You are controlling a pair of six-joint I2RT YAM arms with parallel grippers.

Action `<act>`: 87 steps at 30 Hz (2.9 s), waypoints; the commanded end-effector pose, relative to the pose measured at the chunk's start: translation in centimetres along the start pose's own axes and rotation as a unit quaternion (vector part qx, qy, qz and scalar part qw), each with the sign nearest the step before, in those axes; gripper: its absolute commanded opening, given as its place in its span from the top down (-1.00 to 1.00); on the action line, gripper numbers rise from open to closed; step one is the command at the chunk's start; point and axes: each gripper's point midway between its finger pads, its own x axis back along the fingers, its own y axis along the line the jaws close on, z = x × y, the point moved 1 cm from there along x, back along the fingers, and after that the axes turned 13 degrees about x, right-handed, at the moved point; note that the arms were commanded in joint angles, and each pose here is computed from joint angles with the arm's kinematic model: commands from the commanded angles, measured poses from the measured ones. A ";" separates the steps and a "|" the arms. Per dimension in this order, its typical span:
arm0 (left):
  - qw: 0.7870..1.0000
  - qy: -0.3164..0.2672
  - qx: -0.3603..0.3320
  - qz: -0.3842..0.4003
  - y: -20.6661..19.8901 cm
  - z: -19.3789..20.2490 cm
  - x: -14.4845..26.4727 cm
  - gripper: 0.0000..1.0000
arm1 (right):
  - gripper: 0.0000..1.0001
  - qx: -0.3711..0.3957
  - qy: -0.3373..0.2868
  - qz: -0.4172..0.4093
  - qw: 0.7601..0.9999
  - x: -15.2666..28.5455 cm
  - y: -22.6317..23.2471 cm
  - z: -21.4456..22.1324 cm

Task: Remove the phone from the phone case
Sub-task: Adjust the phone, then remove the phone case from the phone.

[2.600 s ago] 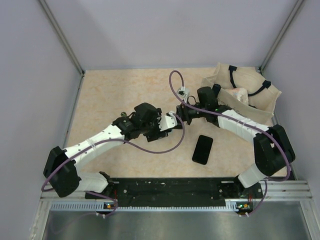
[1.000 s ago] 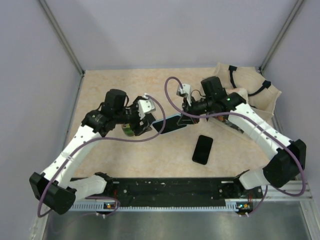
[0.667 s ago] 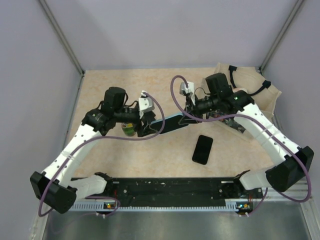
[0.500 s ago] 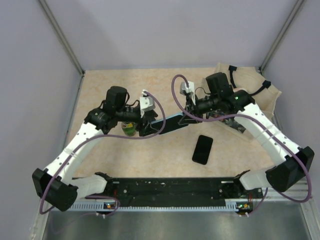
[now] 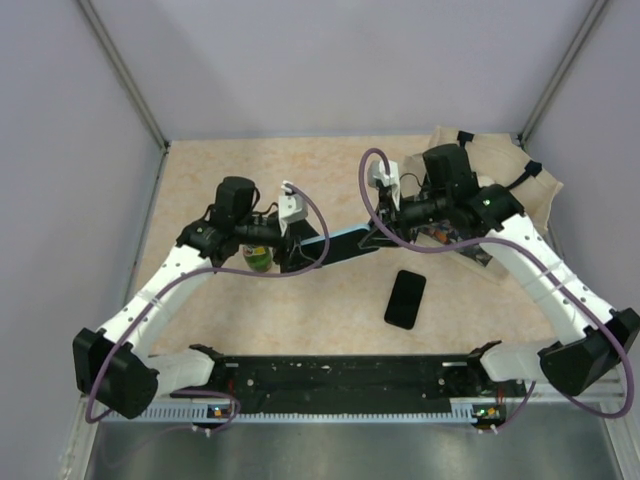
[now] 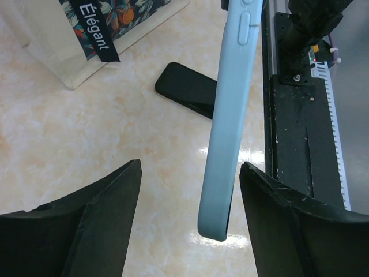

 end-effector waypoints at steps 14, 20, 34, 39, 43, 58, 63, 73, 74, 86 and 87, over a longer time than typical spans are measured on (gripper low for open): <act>0.998 -0.025 0.017 0.048 -1.3 -1.4 -0.3 1.00 | 1.00 0.051 -0.049 0.016 0.997 0.2 -0.3 -2.6; 0.996 0.088 -0.027 0.006 -0.3 -0.2 0.8 1.00 | -0.03 0.056 -0.016 0.054 0.997 0.5 -1.0 -0.9; 0.980 0.175 -0.080 -0.056 -0.4 -1.0 0.6 1.00 | -0.21 0.027 0.024 0.031 0.999 -1.4 -1.6 2.3; 0.977 0.183 -0.088 -0.071 -0.2 -1.3 0.5 1.00 | -0.21 0.005 0.028 0.000 1.000 -2.6 -0.6 3.9; 0.977 0.181 -0.090 -0.069 -0.3 -1.6 0.3 1.00 | -0.18 -0.002 0.030 -0.005 1.000 -3.2 -0.6 4.6; 0.981 0.168 -0.082 -0.058 -0.7 -2.1 -1.1 1.00 | 0.70 -0.036 0.029 -0.029 0.999 -4.7 -0.4 5.9; 0.983 0.152 -0.084 -0.063 -0.7 -2.4 -1.1 1.00 | 1.00 -0.031 0.029 -0.022 0.999 -4.4 -0.5 5.4; 0.993 0.042 -0.069 -0.088 -0.8 -4.9 2.7 -0.51 | 1.00 -0.017 0.006 0.003 1.000 -2.5 -1.4 2.7; 0.995 0.024 -0.053 -0.080 -0.8 -5.3 3.4 -0.52 | 1.00 -0.013 0.004 0.006 1.000 -2.3 -1.5 2.5; 0.990 -0.095 0.099 0.035 -1.5 -6.7 4.4 -0.54 | 1.00 0.023 -0.018 0.014 0.999 -1.2 -1.6 -0.1; 0.988 -0.101 0.114 0.042 -1.6 -6.6 4.2 -0.53 | 1.00 0.023 -0.017 0.015 0.999 -1.2 -1.6 -0.1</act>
